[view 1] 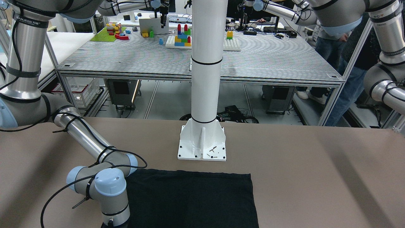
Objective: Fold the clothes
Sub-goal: 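Sweep the right gripper across the sleeve, tucking it onto the shirt body, then bring the left gripper in toward the shirt's other sleeve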
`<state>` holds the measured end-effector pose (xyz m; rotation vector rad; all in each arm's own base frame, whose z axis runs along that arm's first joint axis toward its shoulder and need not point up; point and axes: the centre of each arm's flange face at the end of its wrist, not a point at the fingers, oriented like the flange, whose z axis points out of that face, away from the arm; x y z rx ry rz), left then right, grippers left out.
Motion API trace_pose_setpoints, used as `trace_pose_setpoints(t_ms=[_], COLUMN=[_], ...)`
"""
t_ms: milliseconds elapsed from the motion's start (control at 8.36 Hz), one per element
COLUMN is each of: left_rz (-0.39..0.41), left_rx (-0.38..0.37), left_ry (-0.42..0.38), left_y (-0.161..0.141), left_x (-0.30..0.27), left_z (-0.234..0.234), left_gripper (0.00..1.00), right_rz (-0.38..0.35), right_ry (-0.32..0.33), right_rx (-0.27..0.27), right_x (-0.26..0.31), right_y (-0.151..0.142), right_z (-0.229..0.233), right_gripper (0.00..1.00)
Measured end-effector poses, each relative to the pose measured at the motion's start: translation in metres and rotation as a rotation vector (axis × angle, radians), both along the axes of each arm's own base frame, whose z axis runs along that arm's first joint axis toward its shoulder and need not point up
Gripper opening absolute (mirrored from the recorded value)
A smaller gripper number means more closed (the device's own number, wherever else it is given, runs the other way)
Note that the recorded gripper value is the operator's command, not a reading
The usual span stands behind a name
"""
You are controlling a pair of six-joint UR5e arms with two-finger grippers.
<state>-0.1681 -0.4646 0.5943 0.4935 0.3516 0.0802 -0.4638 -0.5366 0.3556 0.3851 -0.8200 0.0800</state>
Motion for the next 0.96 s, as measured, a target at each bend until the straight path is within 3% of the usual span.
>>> trace_pose_setpoints(t_ms=[359, 718, 837, 957], left_rz=[0.002, 0.001, -0.002, 0.005], left_rx=[0.004, 0.011, 0.013, 0.013], left_ry=[-0.001, 0.000, 0.016, 0.083], left_y=[-0.001, -0.002, -0.007, -0.021], left_x=[0.000, 0.000, 0.004, 0.024], left_z=[-0.002, -0.006, -0.010, -0.022], left_gripper=[0.94, 0.94, 0.93, 0.91], right_rz=[0.003, -0.002, -0.003, -0.002], right_ry=[-0.019, -0.056, -0.055, -0.052], right_rx=[-0.048, -0.041, -0.045, -0.049], right_x=[0.004, 0.052, 0.063, 0.072], right_y=[0.042, 0.085, 0.095, 0.100], right_z=[0.023, 0.005, -0.008, -0.018], right_gripper=[0.95, 0.95, 0.95, 0.95])
